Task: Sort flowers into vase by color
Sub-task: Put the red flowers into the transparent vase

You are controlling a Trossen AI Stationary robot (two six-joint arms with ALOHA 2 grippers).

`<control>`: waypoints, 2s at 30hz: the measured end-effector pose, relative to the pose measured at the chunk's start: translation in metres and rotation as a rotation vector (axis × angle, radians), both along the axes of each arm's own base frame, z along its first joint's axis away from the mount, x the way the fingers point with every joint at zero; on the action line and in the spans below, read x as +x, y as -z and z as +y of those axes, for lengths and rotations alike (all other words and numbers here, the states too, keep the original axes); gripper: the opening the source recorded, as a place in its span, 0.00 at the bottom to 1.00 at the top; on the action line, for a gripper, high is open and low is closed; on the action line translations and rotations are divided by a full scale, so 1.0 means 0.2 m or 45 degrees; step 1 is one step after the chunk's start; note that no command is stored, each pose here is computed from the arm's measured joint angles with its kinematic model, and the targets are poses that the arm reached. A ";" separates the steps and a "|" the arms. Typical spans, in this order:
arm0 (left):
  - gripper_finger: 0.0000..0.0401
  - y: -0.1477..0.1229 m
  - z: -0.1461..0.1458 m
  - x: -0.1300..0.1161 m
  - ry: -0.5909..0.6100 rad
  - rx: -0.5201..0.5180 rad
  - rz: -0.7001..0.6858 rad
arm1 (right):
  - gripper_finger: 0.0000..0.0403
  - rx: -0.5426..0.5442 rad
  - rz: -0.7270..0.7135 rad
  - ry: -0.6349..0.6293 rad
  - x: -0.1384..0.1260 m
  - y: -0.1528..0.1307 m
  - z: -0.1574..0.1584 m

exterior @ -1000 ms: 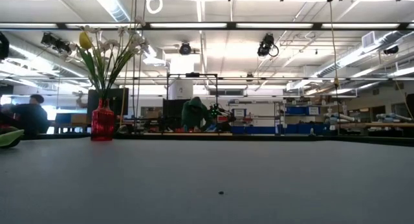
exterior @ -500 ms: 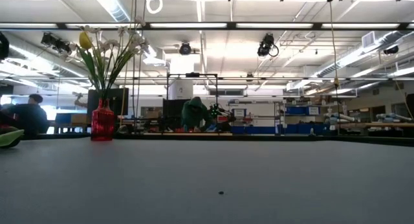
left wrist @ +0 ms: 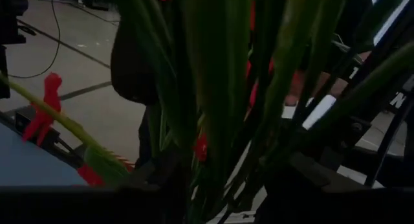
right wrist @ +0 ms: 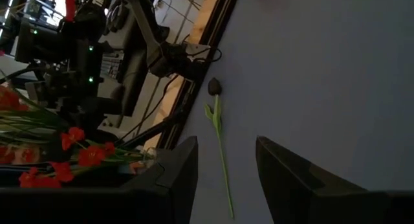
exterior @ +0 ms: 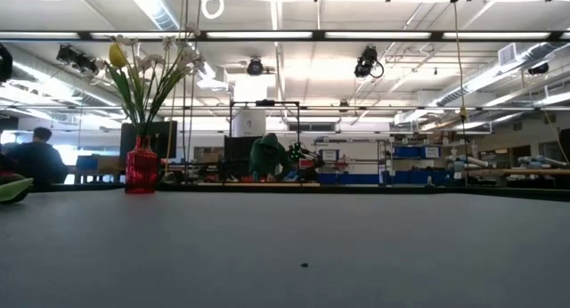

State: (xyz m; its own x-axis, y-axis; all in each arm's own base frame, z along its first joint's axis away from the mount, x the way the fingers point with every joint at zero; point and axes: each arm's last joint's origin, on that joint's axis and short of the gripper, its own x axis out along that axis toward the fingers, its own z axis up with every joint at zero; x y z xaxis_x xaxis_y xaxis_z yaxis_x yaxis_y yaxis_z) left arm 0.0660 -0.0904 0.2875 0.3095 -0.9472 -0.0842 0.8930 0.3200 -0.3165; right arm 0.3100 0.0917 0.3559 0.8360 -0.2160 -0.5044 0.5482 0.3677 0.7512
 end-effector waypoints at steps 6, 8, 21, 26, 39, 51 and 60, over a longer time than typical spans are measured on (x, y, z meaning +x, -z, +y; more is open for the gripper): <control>0.45 -0.06 0.02 -0.01 -0.014 -0.003 -0.022 | 0.41 -0.009 0.003 -0.007 0.00 0.00 0.00; 0.46 -0.06 0.02 -0.01 -0.037 0.025 0.001 | 0.41 -0.023 0.006 -0.015 0.00 0.00 0.00; 0.52 -0.03 0.02 -0.01 -0.023 0.081 0.072 | 0.41 -0.062 0.033 -0.081 0.01 0.00 -0.02; 0.52 0.02 0.02 -0.01 0.000 0.189 0.131 | 0.41 -0.104 0.053 -0.124 0.02 0.00 -0.05; 0.47 -0.05 0.03 -0.02 0.008 0.241 0.139 | 0.41 -0.132 0.078 -0.195 0.03 0.00 -0.10; 0.50 -0.06 -0.02 0.03 -0.013 0.442 0.331 | 0.41 -0.146 0.086 -0.271 0.04 0.00 -0.12; 0.54 -0.14 0.01 0.00 -0.056 0.556 0.407 | 0.41 -0.200 0.098 -0.296 0.04 0.00 -0.13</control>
